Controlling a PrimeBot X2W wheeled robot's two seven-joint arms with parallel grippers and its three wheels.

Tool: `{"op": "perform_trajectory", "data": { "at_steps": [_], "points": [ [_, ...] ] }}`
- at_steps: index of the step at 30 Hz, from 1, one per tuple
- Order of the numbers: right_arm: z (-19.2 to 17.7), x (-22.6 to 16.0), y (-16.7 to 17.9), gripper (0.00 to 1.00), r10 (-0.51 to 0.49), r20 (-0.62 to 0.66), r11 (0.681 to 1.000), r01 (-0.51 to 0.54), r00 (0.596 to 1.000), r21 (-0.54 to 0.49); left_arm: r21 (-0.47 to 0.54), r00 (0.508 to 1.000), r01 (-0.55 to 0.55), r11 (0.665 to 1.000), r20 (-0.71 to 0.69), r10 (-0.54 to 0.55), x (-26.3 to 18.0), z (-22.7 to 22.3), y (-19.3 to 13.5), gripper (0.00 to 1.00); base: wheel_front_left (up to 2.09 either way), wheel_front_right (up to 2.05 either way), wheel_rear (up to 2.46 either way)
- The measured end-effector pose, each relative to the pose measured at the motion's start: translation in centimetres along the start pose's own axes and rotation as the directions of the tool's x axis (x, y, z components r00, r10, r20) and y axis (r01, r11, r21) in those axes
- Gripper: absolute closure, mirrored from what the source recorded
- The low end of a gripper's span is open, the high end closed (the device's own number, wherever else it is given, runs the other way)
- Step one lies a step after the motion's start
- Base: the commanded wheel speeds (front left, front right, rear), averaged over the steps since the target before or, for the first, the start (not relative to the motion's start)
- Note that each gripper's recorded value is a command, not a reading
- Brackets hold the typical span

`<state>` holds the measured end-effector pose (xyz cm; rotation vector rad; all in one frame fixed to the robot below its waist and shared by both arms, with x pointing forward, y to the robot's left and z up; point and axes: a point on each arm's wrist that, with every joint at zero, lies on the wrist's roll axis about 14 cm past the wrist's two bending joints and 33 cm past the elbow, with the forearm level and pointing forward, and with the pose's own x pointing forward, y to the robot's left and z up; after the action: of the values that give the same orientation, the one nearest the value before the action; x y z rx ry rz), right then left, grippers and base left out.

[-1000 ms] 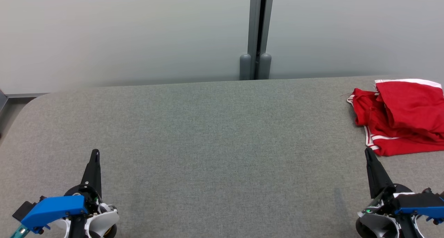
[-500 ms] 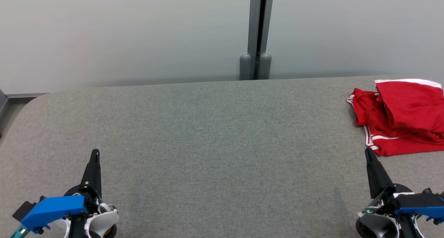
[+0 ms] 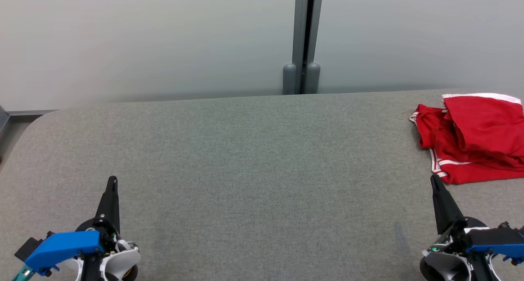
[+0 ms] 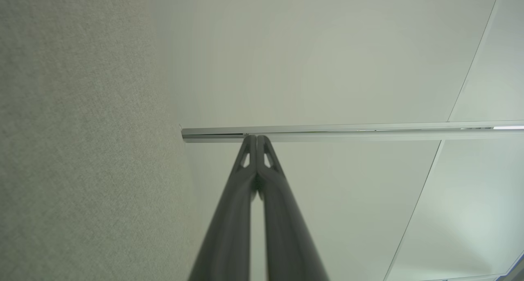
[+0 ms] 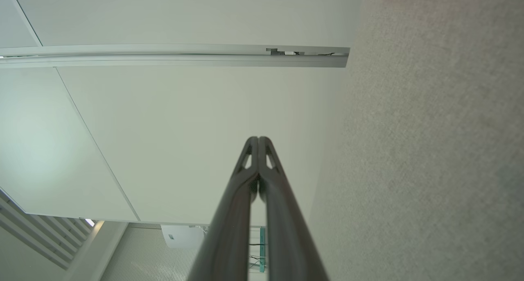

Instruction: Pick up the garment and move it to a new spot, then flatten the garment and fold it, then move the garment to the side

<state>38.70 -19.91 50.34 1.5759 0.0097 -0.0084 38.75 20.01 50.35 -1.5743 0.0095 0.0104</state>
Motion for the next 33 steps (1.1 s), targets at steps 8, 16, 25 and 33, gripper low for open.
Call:
{"op": "perform_trajectory", "data": {
  "at_steps": [8, 16, 25, 33],
  "points": [
    [0.0, 0.0, 0.0, 1.0, 0.0, 0.0, 1.0, 0.0, 1.0, 0.0, 0.0, 1.0, 0.0, 1.0, 0.0, 0.0, 0.0, 0.0, 0.0, 1.0, 0.0, 0.0, 0.0],
    [0.0, 0.0, 0.0, 1.0, 0.0, 0.0, 1.0, 0.0, 1.0, 0.0, 0.0, 1.0, 0.0, 1.0, 0.0, 0.0, 0.0, 0.0, 0.0, 1.0, 0.0, 0.0, 0.0],
    [0.0, 0.0, 0.0, 1.0, 0.0, 0.0, 1.0, 0.0, 1.0, 0.0, 0.0, 1.0, 0.0, 1.0, 0.0, 0.0, 0.0, 0.0, 0.0, 1.0, 0.0, 0.0, 0.0],
    [0.0, 0.0, 0.0, 1.0, 0.0, 0.0, 1.0, 0.0, 1.0, 0.0, 0.0, 1.0, 0.0, 1.0, 0.0, 0.0, 0.0, 0.0, 0.0, 1.0, 0.0, 0.0, 0.0]
  ]
}}
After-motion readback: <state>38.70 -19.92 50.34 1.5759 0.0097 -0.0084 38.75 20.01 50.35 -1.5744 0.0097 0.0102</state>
